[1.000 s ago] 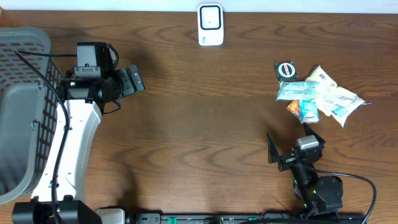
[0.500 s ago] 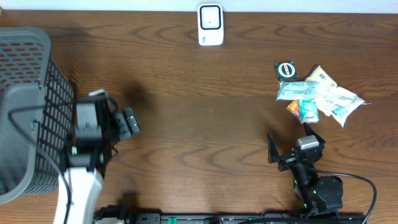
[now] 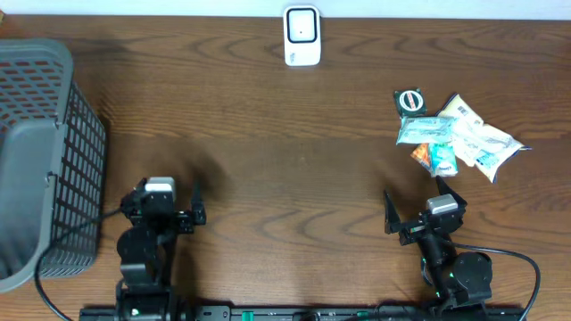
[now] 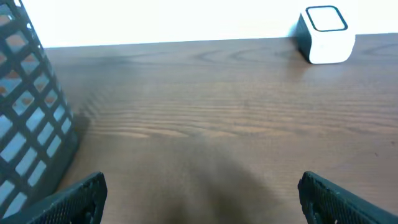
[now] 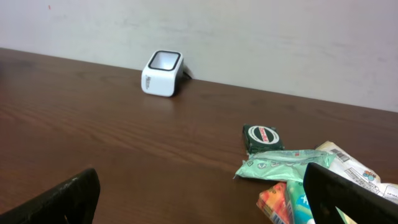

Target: Scan the item barcode

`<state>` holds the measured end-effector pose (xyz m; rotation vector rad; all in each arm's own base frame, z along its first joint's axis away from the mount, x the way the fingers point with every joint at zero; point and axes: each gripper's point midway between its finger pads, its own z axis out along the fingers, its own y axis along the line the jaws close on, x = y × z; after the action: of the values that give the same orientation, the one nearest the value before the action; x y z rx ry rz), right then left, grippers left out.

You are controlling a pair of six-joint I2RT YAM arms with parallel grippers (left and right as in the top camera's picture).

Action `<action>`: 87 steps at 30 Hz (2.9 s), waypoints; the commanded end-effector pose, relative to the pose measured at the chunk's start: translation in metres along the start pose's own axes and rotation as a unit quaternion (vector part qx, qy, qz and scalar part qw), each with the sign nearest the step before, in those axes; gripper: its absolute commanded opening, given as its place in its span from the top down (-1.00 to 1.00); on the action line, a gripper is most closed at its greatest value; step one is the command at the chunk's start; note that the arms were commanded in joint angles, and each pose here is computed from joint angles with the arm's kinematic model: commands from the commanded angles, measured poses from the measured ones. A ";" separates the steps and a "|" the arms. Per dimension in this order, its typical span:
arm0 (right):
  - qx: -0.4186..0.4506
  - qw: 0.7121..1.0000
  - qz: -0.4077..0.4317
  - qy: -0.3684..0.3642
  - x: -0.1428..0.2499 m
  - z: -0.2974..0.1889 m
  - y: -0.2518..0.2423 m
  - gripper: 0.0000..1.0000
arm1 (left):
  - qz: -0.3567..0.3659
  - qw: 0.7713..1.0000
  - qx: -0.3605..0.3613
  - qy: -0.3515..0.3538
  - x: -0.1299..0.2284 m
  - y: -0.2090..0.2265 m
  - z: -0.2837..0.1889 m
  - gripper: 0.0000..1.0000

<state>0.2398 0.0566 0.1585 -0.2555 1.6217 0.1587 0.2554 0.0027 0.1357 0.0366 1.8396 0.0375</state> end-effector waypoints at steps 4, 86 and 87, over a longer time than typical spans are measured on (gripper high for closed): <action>-0.002 1.000 0.004 0.000 0.001 0.000 0.002 -0.99 | 0.030 0.999 0.003 -0.013 0.019 -0.002 0.000 -0.96; -0.002 1.000 0.004 0.000 0.001 0.000 0.002 -0.99 | 0.030 0.998 0.000 -0.059 0.001 -0.002 -0.011 -0.96; -0.002 1.000 0.004 0.000 0.001 0.000 0.002 -0.99 | 0.030 0.998 0.000 -0.059 0.001 -0.002 -0.011 -0.95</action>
<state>0.2398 0.0566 0.1584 -0.2555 1.6221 0.1587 0.2453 0.0022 0.1523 0.0716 1.6725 0.0721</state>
